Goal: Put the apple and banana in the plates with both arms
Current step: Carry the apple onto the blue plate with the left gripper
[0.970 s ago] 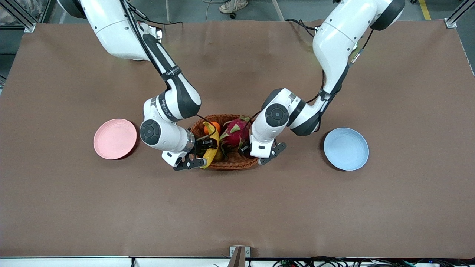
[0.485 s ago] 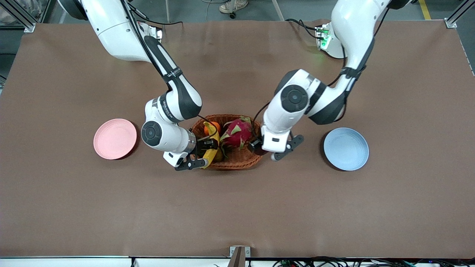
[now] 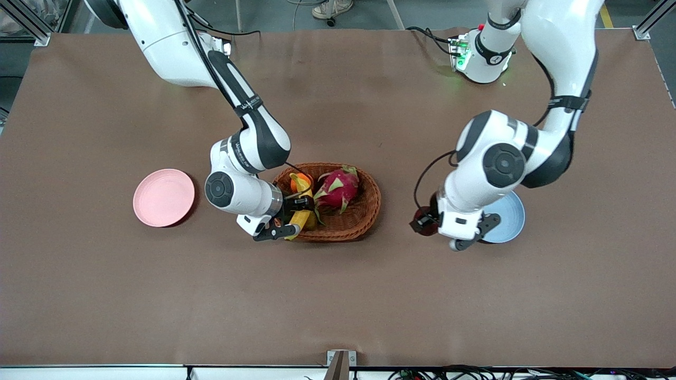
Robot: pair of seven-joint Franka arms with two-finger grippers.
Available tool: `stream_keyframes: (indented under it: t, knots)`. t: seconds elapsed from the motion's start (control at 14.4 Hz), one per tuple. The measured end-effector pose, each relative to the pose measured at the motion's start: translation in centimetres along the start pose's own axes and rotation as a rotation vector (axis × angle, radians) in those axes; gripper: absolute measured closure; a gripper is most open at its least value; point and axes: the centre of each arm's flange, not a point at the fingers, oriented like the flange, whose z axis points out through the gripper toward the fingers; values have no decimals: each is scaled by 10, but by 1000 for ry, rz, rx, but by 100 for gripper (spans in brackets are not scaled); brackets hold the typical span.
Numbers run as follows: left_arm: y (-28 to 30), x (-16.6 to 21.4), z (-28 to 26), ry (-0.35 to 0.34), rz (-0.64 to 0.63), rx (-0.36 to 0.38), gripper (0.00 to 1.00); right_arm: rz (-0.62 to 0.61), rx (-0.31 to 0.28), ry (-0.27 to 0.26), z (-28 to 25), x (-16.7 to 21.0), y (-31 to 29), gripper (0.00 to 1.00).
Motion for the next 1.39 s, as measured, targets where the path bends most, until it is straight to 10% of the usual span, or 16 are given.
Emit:
stream_keyframes:
  t: [0.83,1.39]
  knots:
    - [-175,115,85,-116,126,74,26,1,-1,2,8,0,0,36]
    - [-200,122,131,-130,140,59,26,3,-3,-5,13,0,1,41]
